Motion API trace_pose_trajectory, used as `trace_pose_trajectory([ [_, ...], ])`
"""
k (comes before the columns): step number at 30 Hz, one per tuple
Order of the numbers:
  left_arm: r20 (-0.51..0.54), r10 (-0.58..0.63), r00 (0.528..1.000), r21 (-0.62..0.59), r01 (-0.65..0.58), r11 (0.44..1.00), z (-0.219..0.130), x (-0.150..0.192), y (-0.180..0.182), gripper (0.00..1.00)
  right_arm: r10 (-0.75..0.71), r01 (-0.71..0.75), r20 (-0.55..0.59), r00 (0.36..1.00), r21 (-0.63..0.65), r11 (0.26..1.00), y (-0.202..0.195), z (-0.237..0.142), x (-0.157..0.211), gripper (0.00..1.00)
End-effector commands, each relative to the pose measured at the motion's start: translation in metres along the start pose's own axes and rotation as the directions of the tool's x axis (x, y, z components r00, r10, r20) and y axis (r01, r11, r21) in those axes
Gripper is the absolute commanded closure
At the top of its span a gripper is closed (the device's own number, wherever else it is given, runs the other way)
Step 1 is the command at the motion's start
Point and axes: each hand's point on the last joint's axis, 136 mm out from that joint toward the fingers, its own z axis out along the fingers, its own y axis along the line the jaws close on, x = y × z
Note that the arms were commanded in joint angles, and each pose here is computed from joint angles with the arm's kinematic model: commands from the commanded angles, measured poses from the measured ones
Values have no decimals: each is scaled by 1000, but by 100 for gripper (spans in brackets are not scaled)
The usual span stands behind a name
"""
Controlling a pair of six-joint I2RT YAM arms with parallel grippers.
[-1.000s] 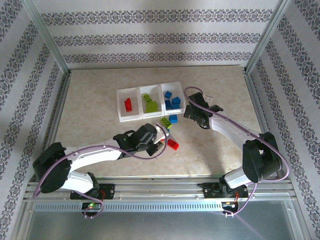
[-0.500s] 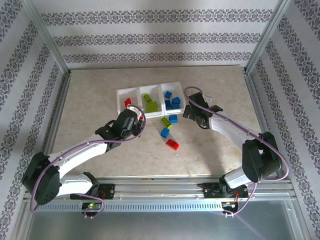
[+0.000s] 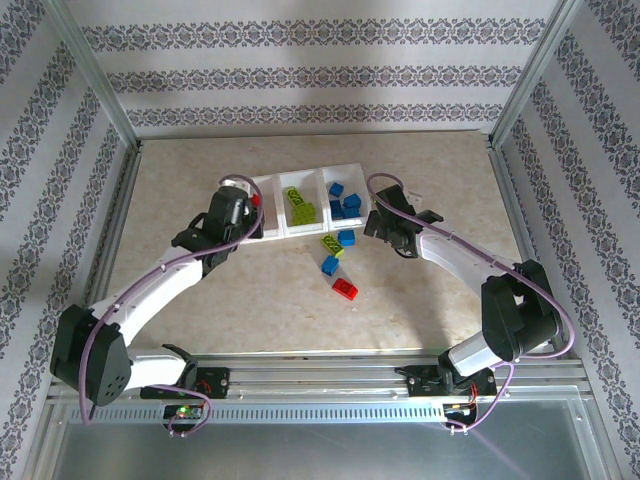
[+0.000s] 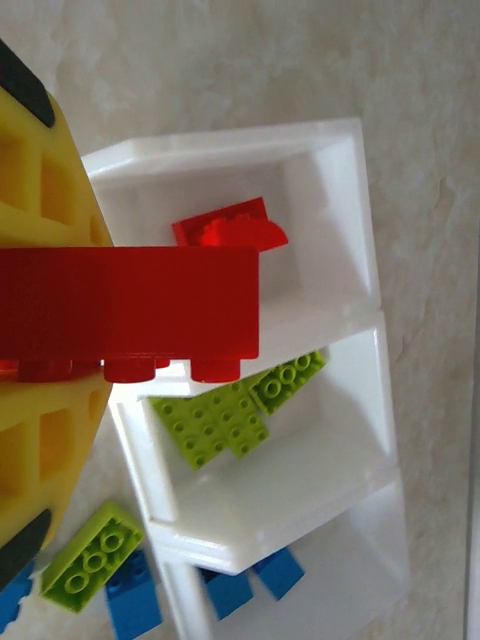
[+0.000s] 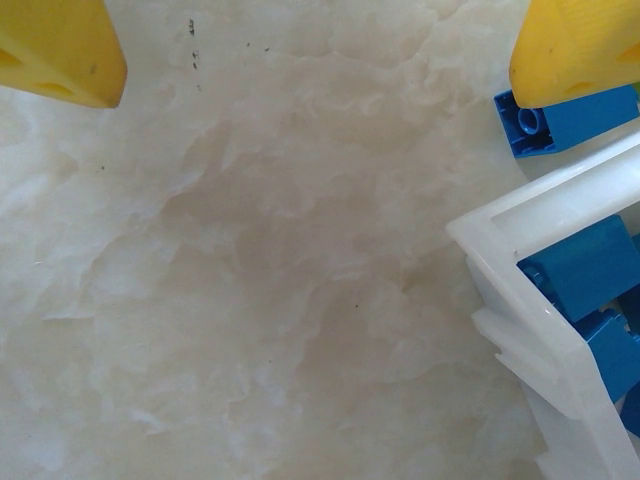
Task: Sort the legos into containers by color
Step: Place the lego in the container.
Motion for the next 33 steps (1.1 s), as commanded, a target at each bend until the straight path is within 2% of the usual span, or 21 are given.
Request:
trace_pose_trajectory([
  [1,-38,-44,998,-12,43,999,7,-4,9,77,4,-4,-12,1000,-3,1000,4,4,5,2],
  [8,-113,-68,991,-52,62,997,37,-10,26,77,-3,2,-16,1000,-9,1000,9,5,6,2],
  [21,-222,-70,973,-50,60,997,92,3,19,77,-14,14,-25,1000,-7,1000,14,9,6,2],
  [33,-276,-67,959,-46,56,997,118,19,17,77,-5,5,-28,1000,3,1000,10,7,8,2],
])
